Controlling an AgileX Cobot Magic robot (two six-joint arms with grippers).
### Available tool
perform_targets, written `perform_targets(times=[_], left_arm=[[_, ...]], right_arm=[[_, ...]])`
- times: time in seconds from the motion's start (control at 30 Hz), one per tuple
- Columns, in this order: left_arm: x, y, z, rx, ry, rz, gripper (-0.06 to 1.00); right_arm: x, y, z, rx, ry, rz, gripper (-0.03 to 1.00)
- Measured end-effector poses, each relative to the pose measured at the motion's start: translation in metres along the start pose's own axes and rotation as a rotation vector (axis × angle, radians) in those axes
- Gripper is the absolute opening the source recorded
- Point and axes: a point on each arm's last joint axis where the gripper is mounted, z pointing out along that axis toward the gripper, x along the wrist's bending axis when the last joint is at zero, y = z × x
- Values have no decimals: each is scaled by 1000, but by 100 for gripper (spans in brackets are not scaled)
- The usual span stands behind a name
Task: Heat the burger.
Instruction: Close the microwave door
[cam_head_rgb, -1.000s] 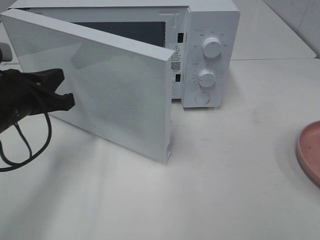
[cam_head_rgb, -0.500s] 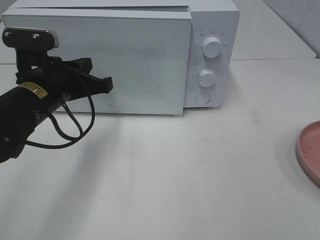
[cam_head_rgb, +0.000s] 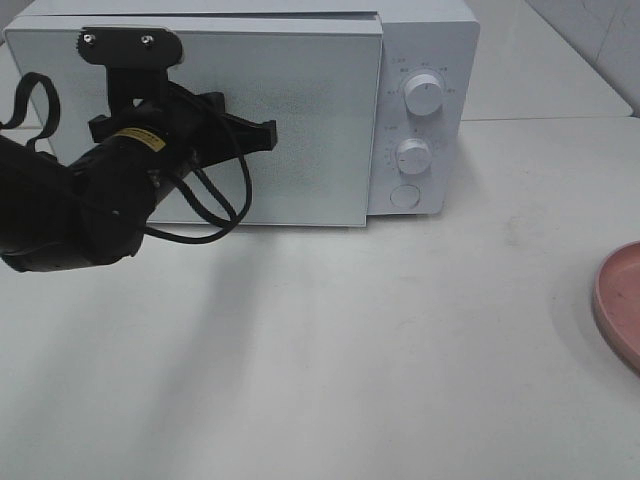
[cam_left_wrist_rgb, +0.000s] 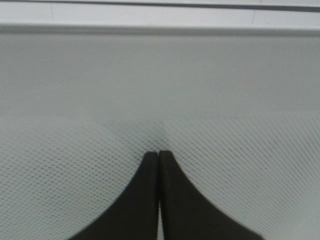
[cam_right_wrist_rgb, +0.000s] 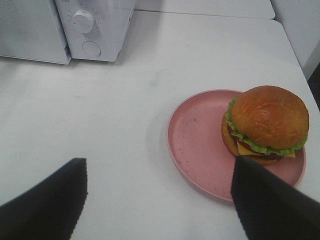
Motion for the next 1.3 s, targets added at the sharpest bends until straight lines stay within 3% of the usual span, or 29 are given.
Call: perform_targets(times=[0.57, 0.97, 1.13, 1.2, 1.27, 1.3], left_arm=[[-21, -8, 24, 93, -26, -9, 0], [-29, -9, 9, 93, -28, 8, 0], [-36, -12, -14, 224, -101, 13, 1], [-37, -12, -17, 263, -120, 9, 6], [-39, -12, -24, 384, -174, -3, 24], [-39, -12, -24, 384, -174, -3, 24]], right_arm=[[0, 0, 0, 0, 0, 0, 76], [0, 0, 0, 0, 0, 1, 76], [0, 0, 0, 0, 0, 1, 76], [0, 0, 0, 0, 0, 1, 76], [0, 0, 0, 0, 0, 1, 76], [0, 0, 0, 0, 0, 1, 76]])
